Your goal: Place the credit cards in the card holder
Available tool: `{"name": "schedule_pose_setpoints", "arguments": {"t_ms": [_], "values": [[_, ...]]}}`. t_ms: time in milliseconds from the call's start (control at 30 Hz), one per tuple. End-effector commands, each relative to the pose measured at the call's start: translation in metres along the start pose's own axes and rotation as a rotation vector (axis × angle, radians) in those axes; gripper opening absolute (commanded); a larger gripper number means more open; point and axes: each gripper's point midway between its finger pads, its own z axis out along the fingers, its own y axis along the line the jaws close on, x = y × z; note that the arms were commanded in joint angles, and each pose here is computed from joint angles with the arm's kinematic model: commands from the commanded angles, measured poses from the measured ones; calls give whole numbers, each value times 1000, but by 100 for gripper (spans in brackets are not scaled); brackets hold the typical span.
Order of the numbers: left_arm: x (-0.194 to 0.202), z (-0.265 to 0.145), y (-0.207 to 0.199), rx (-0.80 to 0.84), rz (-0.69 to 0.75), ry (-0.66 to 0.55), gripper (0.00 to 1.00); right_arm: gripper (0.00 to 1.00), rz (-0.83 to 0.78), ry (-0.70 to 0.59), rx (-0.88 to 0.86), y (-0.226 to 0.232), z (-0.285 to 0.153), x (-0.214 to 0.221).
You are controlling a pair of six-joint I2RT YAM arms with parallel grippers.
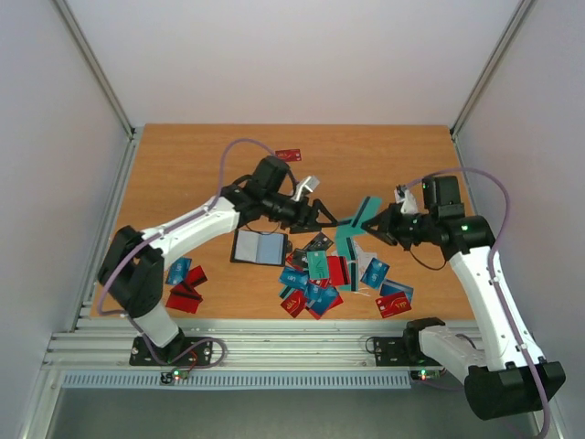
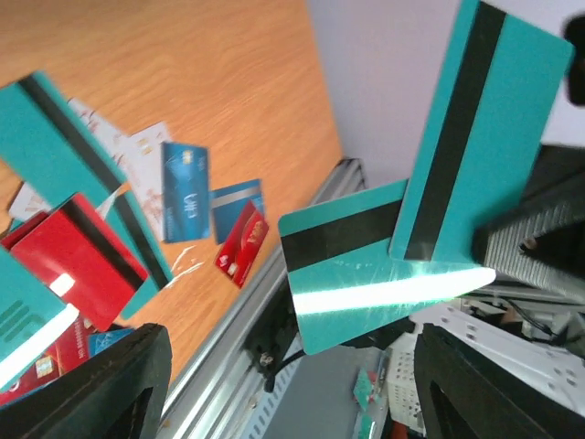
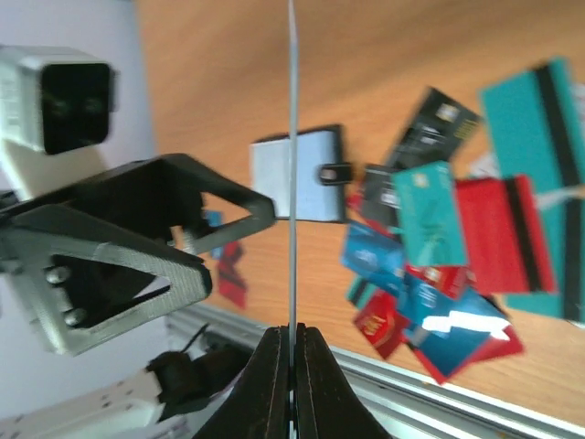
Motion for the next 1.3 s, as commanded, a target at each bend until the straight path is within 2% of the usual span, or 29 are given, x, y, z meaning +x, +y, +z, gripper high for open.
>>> {"name": "schedule_pose_setpoints", "arguments": {"t_ms": [0, 100, 333, 600, 700, 833, 933, 967, 1000, 1033, 1133, 1167, 1267], "values": [[-12, -37, -35, 226, 103, -66, 73, 1, -201, 45, -287, 65, -21, -4], [-14, -52, -51, 319, 95, -86, 71, 1, -237, 71, -377, 82, -27, -1], [-15, -57, -63, 365, 110, -87, 63, 1, -256, 97, -481, 99, -34, 3], [-25, -70, -97, 574, 145, -111, 24, 1, -247, 92, -495, 97, -27, -3], [-26, -72, -102, 643, 119, -95, 2, 1, -243, 81, -488, 95, -23, -7], [-26, -70, -96, 661, 57, -89, 0, 1, -217, 60, -444, 83, -12, -13], [-27, -61, -78, 579, -12, -93, 0, 5, -199, 57, -401, 72, -6, -13], [-28, -58, -71, 541, -43, -97, 0, 10, -180, 61, -368, 64, -3, -12], [-30, -56, -60, 484, -80, -108, 0, 19, -163, 60, -325, 54, 2, -11], [-31, -54, -46, 410, -140, -122, 0, 24, -138, 54, -262, 40, 7, -11], [-25, -50, 9, 72, -166, -169, 0, 49, -21, 78, -50, -18, 33, -4], [-21, -51, 30, -52, -119, -169, 0, 55, 22, 98, -4, -35, 42, 1], [-13, -57, 76, -283, -120, -157, 0, 61, 125, 143, 84, -73, 65, 10]]}}
